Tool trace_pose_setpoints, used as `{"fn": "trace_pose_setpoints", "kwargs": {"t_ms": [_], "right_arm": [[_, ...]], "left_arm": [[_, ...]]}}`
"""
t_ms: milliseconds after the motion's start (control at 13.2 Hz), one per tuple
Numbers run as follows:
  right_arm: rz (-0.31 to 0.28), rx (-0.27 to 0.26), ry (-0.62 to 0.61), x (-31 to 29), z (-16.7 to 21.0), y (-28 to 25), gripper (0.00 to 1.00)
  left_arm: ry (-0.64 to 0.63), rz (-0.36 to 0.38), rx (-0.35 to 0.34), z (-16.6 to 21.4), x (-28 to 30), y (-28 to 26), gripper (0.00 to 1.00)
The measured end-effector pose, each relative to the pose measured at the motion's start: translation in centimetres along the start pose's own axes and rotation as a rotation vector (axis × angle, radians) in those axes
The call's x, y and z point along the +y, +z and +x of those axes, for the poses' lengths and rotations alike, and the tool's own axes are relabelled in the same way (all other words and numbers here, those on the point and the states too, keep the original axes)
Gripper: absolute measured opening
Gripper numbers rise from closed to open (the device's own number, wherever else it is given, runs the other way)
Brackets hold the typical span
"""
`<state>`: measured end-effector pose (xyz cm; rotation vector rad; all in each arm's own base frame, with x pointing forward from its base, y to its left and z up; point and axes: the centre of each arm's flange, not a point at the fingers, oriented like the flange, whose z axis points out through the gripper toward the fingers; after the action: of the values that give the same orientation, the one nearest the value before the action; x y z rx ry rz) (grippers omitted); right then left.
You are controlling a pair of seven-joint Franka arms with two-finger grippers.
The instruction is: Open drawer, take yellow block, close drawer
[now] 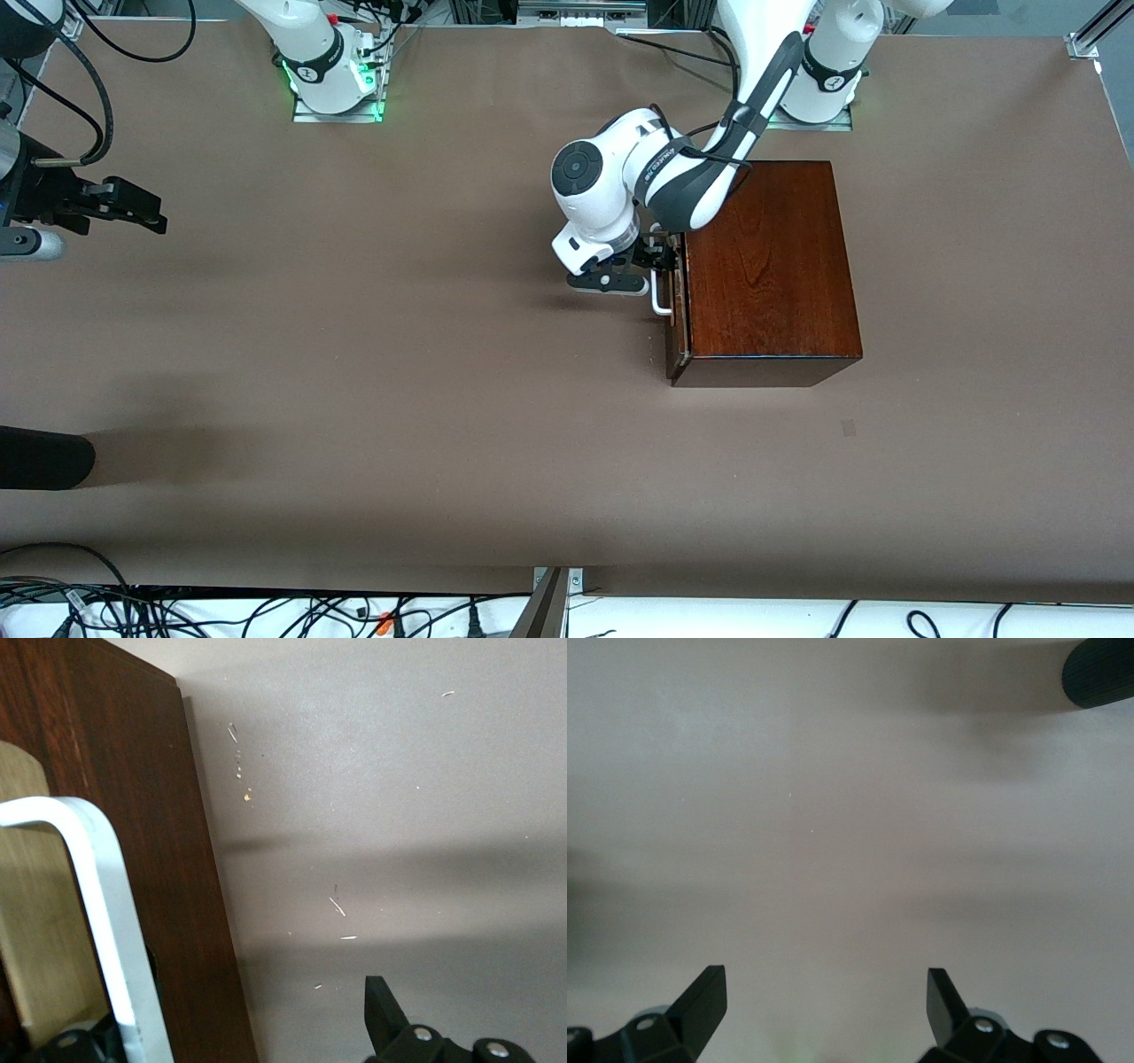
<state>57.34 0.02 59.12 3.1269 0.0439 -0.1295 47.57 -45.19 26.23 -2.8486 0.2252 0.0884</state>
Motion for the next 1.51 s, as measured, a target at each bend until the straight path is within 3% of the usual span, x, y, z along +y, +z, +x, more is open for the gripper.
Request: {"fn": "trace_pose_setpoints", "kwargs": {"t_ms": [832, 1512], "right_arm": [[0.0, -0.002, 0.0, 0.0, 0.0, 0.0, 1.0], [0.0, -0.002, 0.0, 0.0, 0.0, 0.0, 1.0]], "left_arm": [[-0.031, -0.09, 0.107, -0.4, 3.2, -1.8, 1.0], [-0.049, -0.136, 0.116, 0.3, 5.1, -2.9, 1.0]]}}
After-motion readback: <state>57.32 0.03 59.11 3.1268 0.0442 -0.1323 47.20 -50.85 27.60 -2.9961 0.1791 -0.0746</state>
